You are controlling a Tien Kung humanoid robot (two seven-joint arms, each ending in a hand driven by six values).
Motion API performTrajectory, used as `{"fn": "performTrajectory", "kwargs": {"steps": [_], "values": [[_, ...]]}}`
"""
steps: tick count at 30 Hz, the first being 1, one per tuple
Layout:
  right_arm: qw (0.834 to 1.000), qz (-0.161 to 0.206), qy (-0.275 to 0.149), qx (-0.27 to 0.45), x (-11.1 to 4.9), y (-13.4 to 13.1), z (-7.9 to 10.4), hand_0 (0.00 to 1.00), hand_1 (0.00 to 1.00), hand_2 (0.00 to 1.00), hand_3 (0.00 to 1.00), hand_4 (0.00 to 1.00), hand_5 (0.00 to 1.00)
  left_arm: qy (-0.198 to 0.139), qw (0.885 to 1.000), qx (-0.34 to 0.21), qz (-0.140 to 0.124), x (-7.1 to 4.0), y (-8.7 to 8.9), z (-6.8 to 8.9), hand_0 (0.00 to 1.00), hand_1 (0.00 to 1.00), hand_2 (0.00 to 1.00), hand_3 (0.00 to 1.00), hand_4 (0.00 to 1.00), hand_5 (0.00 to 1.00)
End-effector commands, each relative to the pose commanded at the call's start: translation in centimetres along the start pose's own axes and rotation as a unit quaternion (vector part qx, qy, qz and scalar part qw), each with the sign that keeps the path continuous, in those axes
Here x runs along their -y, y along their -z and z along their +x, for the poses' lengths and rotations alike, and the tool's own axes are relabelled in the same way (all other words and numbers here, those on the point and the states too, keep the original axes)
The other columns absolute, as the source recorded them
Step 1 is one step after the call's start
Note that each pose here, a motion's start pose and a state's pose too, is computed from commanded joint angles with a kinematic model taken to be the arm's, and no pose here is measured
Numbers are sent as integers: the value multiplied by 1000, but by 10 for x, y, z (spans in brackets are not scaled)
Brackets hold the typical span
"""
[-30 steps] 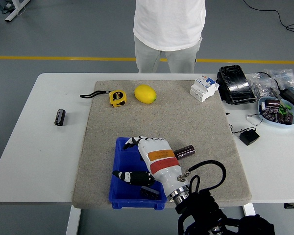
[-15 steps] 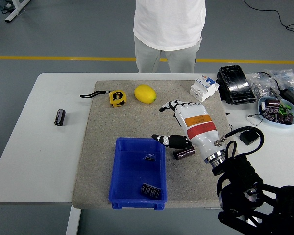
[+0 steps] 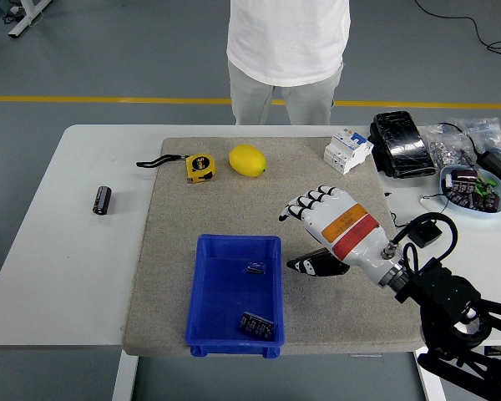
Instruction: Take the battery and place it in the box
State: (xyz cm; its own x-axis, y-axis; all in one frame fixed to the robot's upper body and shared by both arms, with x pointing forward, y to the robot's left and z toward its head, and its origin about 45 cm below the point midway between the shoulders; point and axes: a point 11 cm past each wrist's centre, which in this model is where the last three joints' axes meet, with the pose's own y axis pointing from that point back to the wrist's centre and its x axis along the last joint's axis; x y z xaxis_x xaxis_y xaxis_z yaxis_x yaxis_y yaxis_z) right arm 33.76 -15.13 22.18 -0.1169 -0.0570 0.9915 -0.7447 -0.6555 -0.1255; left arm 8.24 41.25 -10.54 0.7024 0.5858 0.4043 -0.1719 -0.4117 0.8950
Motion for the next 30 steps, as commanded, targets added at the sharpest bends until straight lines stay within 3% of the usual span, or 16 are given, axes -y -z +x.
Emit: {"fn": "performTrajectory", "kwargs": {"steps": [2,3,8,9,20,21,30], "values": [[1000,-1,8,-4,0,-5,-4,594,632,705,620,974,280,1,1000,0,-1,0,-1,-1,686,667,714,620,640,649],[1000,-3,13,-6,0,-9,-7,517,614,684,623,957,270,1,1000,1,-2,0,-1,-1,686,668,716,620,640,649],[999,-14,38,-8,-2,-22,-21,517,614,684,623,957,270,3,1000,0,-4,0,-2,-3,686,668,716,620,640,649],[999,-14,43,-9,-3,-23,-24,467,594,667,629,962,282,4,1000,0,-4,0,-2,-3,686,668,714,620,639,648],[997,-17,70,-15,-5,-32,-44,467,591,663,626,956,272,6,1000,4,-7,-1,-4,-4,686,669,715,620,640,650],[997,-18,72,-16,-5,-34,-46,459,585,630,615,918,240,6,1000,5,-7,-1,-5,-4,687,672,716,620,640,650],[995,-18,93,-17,-7,-39,-63,442,578,615,604,890,218,7,1000,6,-10,-1,-6,-4,687,671,716,620,639,650]]}}
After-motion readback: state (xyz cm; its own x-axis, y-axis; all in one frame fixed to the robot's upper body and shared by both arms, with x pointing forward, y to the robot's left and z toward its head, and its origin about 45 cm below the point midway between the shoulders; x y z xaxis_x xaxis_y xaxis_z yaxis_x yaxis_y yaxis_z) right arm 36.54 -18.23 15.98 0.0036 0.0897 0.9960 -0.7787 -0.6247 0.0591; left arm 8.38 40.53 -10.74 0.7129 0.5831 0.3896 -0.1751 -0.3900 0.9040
